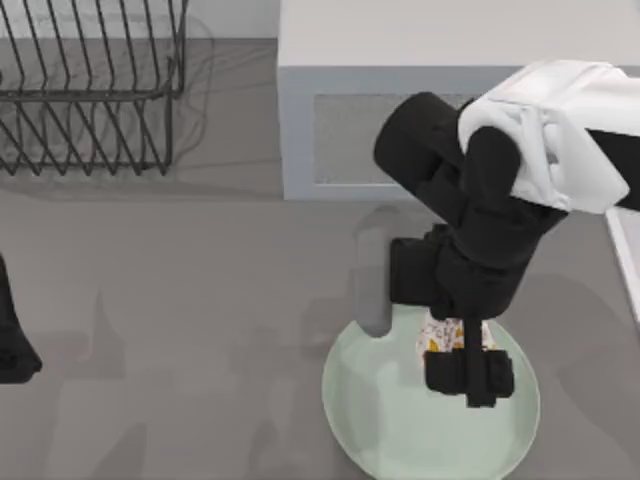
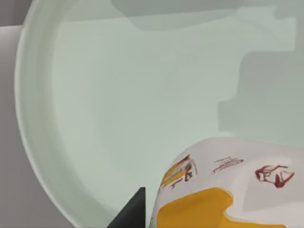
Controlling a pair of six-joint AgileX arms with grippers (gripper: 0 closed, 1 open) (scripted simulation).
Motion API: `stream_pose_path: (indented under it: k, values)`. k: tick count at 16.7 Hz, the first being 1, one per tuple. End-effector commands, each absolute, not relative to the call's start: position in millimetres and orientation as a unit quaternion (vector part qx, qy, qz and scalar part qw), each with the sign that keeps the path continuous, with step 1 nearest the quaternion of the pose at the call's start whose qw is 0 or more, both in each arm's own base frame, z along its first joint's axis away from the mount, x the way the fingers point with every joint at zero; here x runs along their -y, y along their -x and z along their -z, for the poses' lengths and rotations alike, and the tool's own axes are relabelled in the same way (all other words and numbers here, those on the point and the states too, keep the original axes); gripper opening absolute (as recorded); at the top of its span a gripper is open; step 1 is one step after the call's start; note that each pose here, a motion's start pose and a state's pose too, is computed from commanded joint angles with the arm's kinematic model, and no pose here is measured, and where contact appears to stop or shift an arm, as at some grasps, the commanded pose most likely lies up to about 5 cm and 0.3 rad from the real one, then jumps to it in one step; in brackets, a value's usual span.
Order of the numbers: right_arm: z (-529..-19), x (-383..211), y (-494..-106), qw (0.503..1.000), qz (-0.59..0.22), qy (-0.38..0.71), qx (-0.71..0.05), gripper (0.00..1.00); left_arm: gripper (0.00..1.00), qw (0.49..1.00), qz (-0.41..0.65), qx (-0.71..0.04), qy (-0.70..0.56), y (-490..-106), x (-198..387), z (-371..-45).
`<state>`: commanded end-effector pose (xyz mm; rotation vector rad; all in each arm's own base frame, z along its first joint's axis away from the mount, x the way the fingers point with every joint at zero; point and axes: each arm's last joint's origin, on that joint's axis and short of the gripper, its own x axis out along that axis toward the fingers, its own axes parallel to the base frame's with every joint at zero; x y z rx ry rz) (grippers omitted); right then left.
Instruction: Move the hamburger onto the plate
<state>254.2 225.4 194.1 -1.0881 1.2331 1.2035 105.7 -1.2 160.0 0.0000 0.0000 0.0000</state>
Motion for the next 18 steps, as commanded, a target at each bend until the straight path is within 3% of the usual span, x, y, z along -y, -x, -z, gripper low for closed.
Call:
stream_pose_path:
  k: [7, 18]
  values:
    - [-193, -228, -255, 0.520, -0.510, 0.461, -0.507, 0.00, 1.00, 1.000, 0.000, 0.000, 0.000, -106, 1, -160]
    - [-149, -232, -253, 0.519, -0.512, 0.463, -0.504, 0.00, 1.00, 1.000, 0.000, 0.000, 0.000, -106, 1, -160]
